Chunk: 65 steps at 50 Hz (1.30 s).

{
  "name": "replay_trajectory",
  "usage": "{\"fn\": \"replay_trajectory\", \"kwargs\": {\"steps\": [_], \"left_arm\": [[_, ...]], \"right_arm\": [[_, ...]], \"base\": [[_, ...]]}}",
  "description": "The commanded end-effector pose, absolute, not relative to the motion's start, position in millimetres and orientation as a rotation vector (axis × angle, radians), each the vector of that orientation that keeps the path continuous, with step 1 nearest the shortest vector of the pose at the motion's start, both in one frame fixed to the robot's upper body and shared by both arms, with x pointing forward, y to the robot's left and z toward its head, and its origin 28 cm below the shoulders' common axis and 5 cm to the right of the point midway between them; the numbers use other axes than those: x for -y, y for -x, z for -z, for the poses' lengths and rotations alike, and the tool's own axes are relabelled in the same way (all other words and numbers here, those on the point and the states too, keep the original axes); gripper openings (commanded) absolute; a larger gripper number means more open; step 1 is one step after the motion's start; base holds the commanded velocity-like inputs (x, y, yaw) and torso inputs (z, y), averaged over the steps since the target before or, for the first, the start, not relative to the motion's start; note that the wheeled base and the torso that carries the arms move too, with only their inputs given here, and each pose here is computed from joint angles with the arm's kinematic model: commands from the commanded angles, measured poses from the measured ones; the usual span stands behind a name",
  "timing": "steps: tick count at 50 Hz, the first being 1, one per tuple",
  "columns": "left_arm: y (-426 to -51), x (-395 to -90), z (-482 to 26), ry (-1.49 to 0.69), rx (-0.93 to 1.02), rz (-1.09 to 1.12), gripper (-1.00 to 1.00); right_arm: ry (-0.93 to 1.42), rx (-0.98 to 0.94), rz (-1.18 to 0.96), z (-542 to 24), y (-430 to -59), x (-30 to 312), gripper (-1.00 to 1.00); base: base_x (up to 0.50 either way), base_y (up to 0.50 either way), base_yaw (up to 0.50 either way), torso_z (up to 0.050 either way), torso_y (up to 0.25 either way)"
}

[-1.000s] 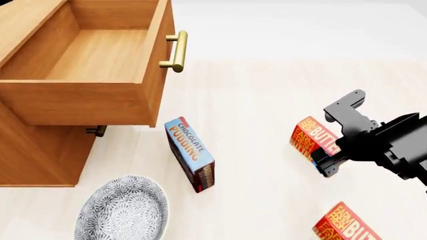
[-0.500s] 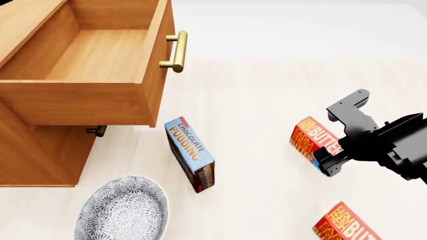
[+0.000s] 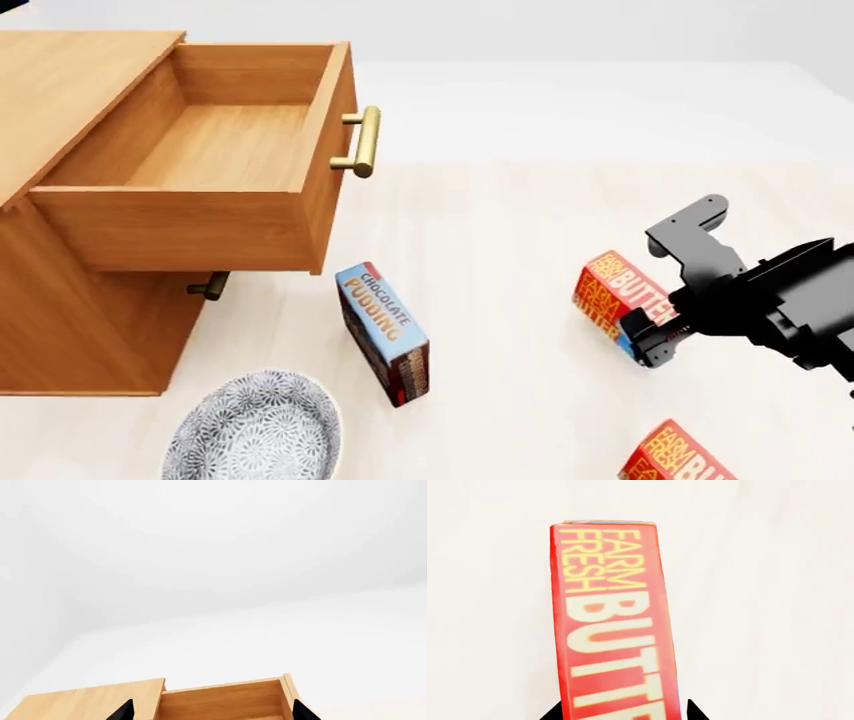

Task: Put the butter at the front in the top drawer of the cabinet and close it.

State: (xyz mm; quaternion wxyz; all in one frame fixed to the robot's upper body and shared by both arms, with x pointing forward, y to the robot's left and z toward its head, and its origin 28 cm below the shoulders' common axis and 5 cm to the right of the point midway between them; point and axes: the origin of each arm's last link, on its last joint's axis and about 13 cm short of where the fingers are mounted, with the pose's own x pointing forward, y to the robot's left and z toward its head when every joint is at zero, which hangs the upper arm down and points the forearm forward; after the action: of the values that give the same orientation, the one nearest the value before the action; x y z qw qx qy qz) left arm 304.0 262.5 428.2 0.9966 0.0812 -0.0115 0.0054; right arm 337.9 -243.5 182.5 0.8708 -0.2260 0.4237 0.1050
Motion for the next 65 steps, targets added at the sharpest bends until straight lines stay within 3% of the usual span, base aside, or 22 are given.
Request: {"fn": "replay_trajectory", "kwargs": {"steps": [1,32,39,45,65], "left_arm": [[-303.8,-262.5,-428.3,-0.153,0.020,-0.013,1.00],[-303.9,-262.5,-428.3,-0.150,0.020,-0.003,1.00],[-304.1,-262.5,-428.3,-0.149,0.022,0.016,1.00],[-305.9,-280.6,-416.4,-0.151,0.007,0.052,1.00],[-291.8,-281.4,-384.5,-0.250,0.064,0.287,1.00]], "right_arm": [[0.486,-0.858,-0.216,-189.2,-339.8,243.8,-1.00],[0.487,-0.829,-0.211,-201.2,-335.9,241.8,-1.00],[0.476,-0.750,-0.193,-220.5,-332.2,240.3,-1.00],[0.429,-0.616,-0.186,-250.5,-328.7,234.5,-1.00],[0.429,-0.433,-0.201,-306.8,-295.6,230.4,-1.00]], "base": [[0.00,0.00,0.00,0.000,0.250],[0.00,0.00,0.00,0.000,0.250],[0.00,0.00,0.00,0.000,0.007],[0.00,0.00,0.00,0.000,0.000],[0.00,0.00,0.00,0.000,0.001]]}}
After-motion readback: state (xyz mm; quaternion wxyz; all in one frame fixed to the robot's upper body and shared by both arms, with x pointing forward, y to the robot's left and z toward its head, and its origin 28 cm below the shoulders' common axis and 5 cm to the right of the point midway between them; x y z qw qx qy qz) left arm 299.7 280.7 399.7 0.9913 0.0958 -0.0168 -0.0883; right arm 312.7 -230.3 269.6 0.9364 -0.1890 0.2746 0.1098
